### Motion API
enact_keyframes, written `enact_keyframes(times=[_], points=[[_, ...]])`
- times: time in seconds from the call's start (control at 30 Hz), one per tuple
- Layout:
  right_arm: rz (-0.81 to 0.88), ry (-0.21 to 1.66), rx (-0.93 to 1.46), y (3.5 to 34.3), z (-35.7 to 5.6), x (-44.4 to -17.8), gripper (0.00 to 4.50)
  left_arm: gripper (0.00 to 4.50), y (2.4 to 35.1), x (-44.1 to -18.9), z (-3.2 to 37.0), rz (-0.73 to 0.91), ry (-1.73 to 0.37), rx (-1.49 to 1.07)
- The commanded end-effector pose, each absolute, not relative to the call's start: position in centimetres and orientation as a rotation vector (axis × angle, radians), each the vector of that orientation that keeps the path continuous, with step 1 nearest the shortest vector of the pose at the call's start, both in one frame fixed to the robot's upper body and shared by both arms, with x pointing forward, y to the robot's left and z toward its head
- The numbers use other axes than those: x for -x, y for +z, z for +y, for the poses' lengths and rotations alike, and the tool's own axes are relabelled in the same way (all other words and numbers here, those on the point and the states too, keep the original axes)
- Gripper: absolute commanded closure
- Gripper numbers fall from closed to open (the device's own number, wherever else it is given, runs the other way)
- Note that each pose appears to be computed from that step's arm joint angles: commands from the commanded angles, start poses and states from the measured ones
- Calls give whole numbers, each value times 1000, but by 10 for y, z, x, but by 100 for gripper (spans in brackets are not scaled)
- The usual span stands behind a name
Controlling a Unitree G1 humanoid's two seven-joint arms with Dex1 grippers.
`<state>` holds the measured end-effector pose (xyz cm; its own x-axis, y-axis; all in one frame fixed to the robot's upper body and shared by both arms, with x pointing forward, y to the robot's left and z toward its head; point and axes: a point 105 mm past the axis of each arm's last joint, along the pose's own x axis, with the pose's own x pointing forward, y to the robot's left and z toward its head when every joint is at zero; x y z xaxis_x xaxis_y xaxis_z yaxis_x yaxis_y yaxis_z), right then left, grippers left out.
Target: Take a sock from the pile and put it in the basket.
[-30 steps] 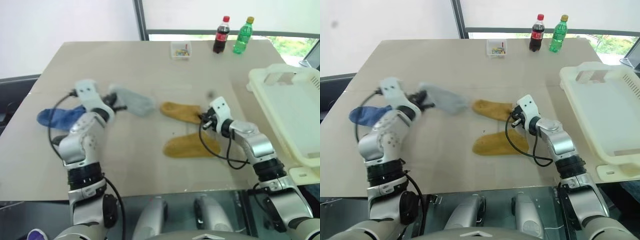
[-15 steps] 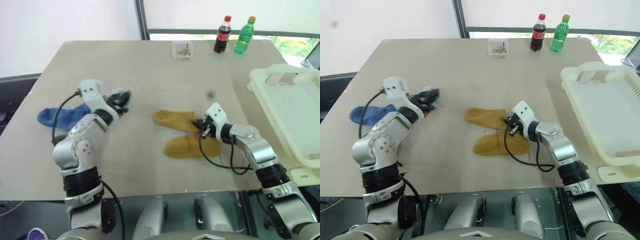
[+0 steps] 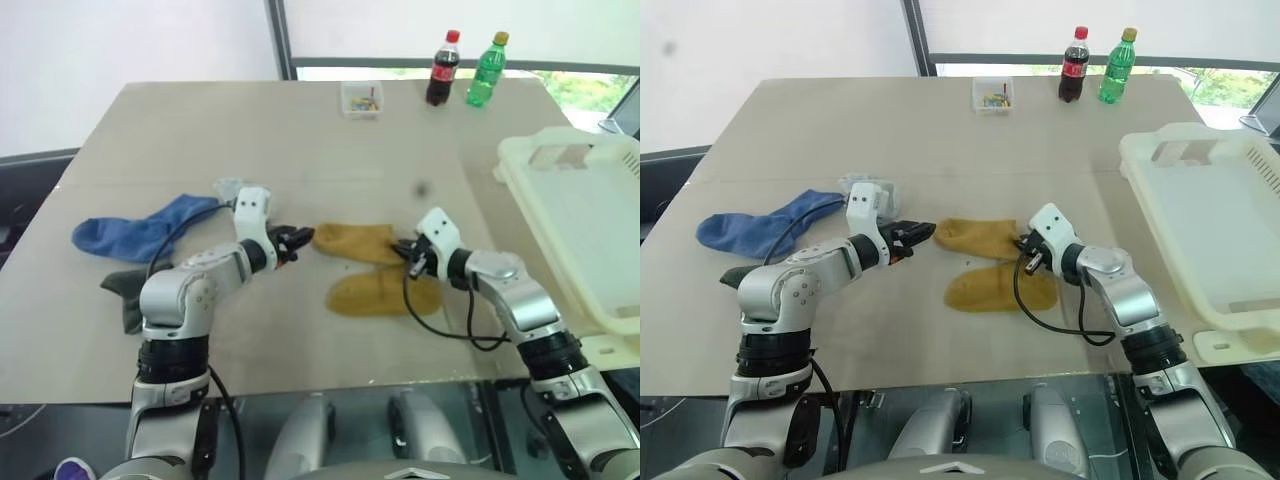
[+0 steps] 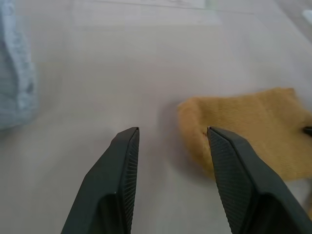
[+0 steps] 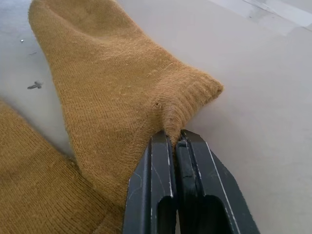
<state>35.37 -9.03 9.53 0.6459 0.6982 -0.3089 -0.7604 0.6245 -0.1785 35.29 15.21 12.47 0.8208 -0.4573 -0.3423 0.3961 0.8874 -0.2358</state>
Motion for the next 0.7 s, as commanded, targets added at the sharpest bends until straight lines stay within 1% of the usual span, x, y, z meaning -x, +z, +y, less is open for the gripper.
enact_keyframes(times=[0.03, 0.17, 0.2, 0.27, 0.3, 0.37, 0.4, 0.47, 0.57, 0.7], points=[[164, 834, 324, 108, -95, -354, 450, 220, 120, -348, 139, 421, -507, 172], [170, 841, 346, 106, -96, -356, 450, 220, 111, -346, 121, 463, -567, 223], [173, 842, 351, 105, -97, -357, 450, 243, 109, -346, 118, 472, -565, 227], [175, 848, 365, 105, -99, -359, 450, 304, 105, -347, 115, 482, -563, 227], [175, 860, 376, 105, -99, -359, 450, 352, 105, -347, 112, 479, -569, 230], [171, 870, 389, 107, -100, -361, 450, 425, 108, -348, 108, 459, -582, 248], [160, 876, 392, 111, -100, -361, 450, 440, 113, -347, 104, 439, -611, 282], [130, 893, 384, 122, -101, -359, 450, 440, 128, -341, 98, 393, -678, 347], [64, 927, 328, 150, -103, -349, 450, 440, 150, -324, 96, 334, -788, 414], [47, 976, 302, 170, -108, -320, 450, 440, 161, -296, 102, 349, -882, 450]])
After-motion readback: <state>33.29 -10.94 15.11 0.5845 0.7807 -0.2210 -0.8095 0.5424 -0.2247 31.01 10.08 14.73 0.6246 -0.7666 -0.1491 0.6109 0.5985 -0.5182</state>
